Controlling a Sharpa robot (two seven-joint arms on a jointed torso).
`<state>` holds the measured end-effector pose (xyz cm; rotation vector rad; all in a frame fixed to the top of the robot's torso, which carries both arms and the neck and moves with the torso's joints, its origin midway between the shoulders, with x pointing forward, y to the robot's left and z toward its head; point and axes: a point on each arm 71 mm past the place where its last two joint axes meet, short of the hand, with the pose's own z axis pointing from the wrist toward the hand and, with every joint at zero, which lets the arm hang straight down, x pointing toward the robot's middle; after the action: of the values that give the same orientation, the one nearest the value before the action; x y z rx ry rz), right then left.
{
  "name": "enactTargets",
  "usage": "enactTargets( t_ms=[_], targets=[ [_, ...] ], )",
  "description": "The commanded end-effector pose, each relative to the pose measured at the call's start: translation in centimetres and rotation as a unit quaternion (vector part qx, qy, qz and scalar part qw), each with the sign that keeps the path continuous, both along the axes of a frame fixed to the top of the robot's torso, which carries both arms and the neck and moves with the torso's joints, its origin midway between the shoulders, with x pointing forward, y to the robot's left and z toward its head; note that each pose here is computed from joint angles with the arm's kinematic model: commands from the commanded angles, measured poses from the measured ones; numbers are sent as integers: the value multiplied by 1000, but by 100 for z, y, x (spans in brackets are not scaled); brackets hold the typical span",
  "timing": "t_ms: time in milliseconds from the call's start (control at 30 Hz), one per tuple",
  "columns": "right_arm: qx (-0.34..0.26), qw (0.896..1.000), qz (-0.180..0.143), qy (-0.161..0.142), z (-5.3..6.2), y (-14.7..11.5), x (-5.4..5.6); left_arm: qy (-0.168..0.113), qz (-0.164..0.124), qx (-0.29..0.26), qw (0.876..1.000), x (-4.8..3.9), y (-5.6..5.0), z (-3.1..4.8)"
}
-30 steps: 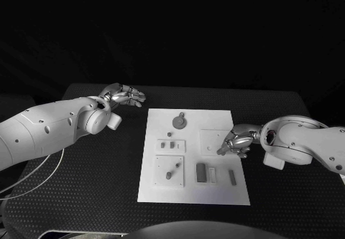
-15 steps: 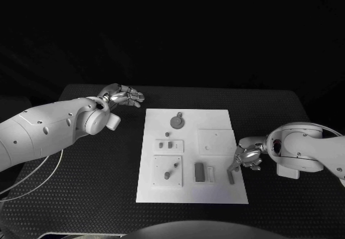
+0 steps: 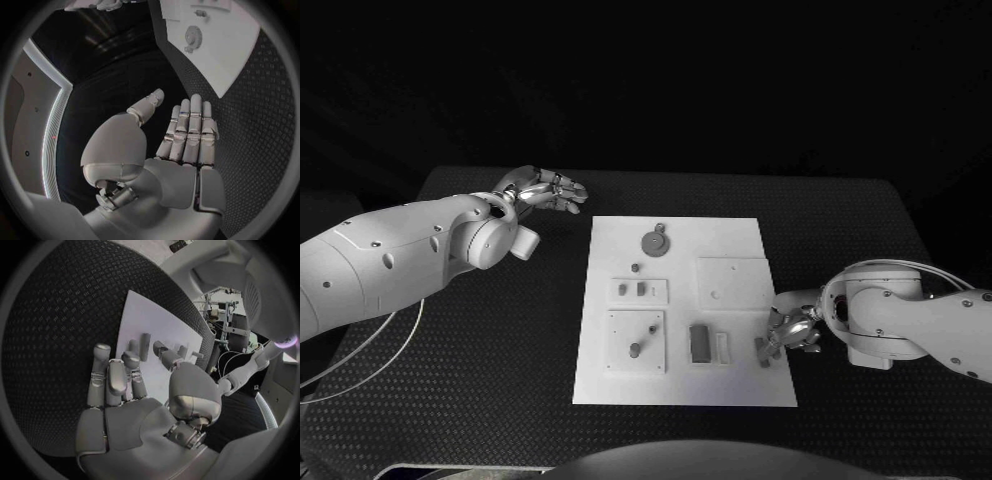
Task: Assemble the parts on the task board
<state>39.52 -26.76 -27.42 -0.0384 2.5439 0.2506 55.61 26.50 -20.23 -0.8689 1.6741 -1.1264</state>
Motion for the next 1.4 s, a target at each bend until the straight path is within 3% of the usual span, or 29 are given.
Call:
enactTargets(
  t_ms=[33,567,933,1133,1267,1400],
  targets=[
    [-25,999,18,-10,-49,16,2,0,-6,-6,1000,-4,-13,8],
    [-39,998,42,-36,-171,156,-12,0,-7,-6,1000,-7,-9,9],
    [-32,997,43,-63,-155,214,-12,-1,-5,-6,1000,-9,4,9],
    [-6,995,20,-94,-123,244,29,0,-5,-6,1000,-9,5,9],
    [23,995,-9,-93,-115,254,40,0,-6,-6,1000,-10,3,9],
    [86,990,-79,-75,-114,262,50,1,-6,-6,1000,-11,9,8]
  ],
)
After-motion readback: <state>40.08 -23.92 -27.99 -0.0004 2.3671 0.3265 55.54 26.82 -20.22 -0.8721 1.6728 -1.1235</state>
